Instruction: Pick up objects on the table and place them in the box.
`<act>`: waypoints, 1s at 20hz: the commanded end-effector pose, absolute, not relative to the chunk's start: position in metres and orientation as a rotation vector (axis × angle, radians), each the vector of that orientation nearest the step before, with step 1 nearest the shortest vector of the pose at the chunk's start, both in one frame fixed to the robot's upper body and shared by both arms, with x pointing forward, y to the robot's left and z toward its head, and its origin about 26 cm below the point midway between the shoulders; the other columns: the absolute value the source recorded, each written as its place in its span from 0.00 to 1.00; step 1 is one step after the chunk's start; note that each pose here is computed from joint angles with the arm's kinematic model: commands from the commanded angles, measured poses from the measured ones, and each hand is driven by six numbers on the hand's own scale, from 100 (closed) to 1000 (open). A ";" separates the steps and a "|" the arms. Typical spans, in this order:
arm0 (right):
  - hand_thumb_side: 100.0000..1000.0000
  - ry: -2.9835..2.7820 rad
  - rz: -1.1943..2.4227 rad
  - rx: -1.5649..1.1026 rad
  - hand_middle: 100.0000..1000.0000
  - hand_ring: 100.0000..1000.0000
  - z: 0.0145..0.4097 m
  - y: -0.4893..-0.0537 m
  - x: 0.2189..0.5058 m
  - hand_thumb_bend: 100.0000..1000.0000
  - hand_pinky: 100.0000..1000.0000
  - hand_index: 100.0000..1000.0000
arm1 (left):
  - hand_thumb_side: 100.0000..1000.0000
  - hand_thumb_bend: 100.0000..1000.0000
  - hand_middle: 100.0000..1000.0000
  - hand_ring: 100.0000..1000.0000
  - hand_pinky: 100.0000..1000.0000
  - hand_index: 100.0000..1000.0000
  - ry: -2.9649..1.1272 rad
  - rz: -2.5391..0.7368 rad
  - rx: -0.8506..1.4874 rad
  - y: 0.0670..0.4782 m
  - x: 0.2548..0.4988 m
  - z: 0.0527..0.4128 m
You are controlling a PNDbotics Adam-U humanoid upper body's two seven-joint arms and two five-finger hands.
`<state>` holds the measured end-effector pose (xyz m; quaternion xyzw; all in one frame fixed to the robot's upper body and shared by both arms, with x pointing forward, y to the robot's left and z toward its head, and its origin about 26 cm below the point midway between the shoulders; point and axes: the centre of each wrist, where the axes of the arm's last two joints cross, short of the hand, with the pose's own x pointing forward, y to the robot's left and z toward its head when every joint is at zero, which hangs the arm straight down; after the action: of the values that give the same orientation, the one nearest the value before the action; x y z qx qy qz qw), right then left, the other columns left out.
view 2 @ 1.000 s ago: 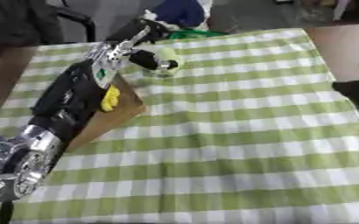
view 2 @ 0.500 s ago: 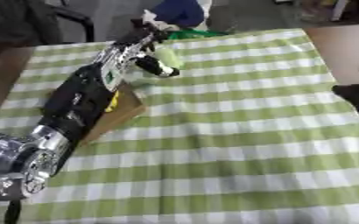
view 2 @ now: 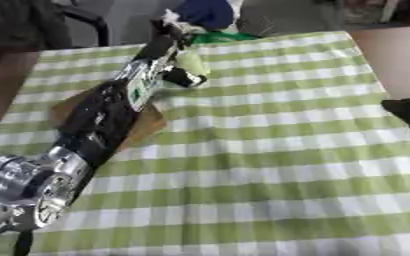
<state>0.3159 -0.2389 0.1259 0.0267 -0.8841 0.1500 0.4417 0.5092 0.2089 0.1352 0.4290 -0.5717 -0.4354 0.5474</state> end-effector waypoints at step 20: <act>0.63 -2.221 0.373 0.057 0.58 0.76 0.133 -0.240 0.317 0.00 0.88 0.92 | 0.04 0.00 0.35 0.34 0.48 0.53 -1.655 -0.759 1.231 0.241 0.509 0.178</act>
<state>0.3159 -0.2390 0.1258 0.0263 -0.8846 0.1493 0.4409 0.5068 0.2264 0.1468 0.4870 -0.6507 -0.3251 0.4835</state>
